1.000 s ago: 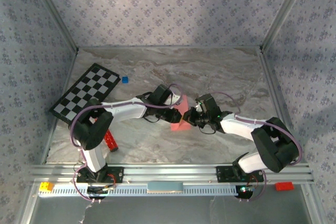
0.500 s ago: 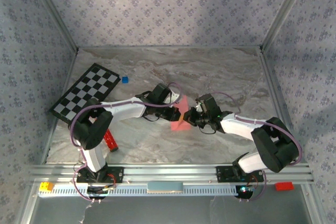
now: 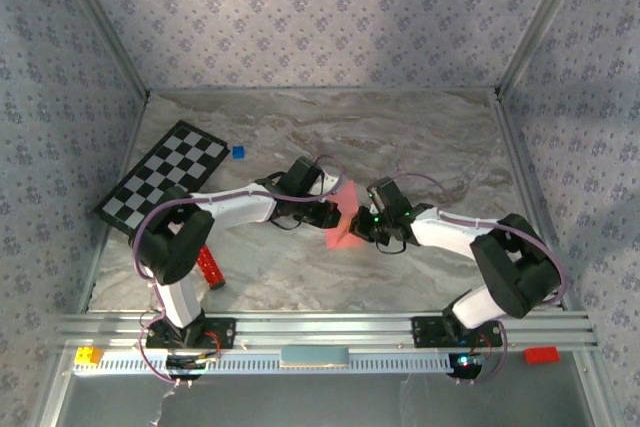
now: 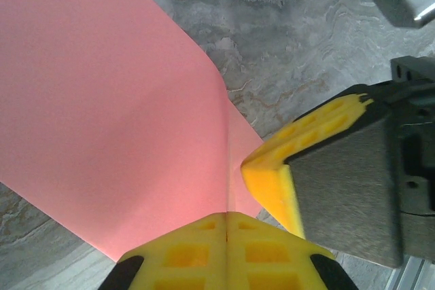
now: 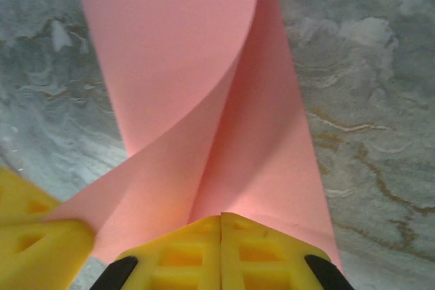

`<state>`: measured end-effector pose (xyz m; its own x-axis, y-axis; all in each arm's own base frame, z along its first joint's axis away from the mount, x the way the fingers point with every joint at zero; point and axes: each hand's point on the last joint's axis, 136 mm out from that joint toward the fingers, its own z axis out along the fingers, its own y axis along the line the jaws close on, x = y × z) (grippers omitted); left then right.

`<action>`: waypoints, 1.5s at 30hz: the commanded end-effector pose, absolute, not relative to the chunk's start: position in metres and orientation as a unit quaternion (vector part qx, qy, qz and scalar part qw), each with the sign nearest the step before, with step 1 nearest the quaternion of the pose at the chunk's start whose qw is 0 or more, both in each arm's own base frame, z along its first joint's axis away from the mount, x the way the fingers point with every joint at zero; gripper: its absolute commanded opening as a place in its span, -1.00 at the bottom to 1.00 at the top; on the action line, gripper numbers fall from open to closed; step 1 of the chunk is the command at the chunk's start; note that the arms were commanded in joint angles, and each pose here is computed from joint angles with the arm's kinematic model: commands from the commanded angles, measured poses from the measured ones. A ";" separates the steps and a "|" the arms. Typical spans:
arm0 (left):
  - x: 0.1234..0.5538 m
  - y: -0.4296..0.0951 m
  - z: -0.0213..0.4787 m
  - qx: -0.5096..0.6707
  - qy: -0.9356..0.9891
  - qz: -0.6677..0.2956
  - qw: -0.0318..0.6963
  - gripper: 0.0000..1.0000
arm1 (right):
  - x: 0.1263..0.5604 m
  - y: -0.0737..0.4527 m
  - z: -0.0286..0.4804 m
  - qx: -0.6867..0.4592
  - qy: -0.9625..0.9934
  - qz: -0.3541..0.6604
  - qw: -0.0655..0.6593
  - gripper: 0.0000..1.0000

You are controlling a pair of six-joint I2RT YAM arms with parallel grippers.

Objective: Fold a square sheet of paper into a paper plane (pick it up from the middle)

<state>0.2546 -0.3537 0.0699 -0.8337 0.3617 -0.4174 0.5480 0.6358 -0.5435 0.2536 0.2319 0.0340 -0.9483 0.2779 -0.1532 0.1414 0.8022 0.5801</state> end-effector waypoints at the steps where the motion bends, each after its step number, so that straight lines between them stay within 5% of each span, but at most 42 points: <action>1: 0.256 -0.354 0.069 0.260 0.894 -0.340 0.135 -0.95 | 0.252 0.224 0.023 0.107 0.956 0.250 0.111 -0.87; 10: 0.265 -0.345 0.060 0.254 0.903 -0.320 0.136 -0.95 | 0.241 0.206 0.004 0.101 0.974 0.188 0.081 -0.90; 45: 0.290 -0.333 0.039 0.257 0.917 -0.262 0.154 -0.92 | 0.239 0.213 0.003 0.089 0.974 0.196 0.070 -0.89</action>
<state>0.2838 -0.3312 0.0369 -0.8313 0.3783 -0.4072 0.5373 0.7348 -0.4140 0.2525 0.2236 0.0196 -0.9632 0.2280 -0.1428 0.1367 0.8719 0.4701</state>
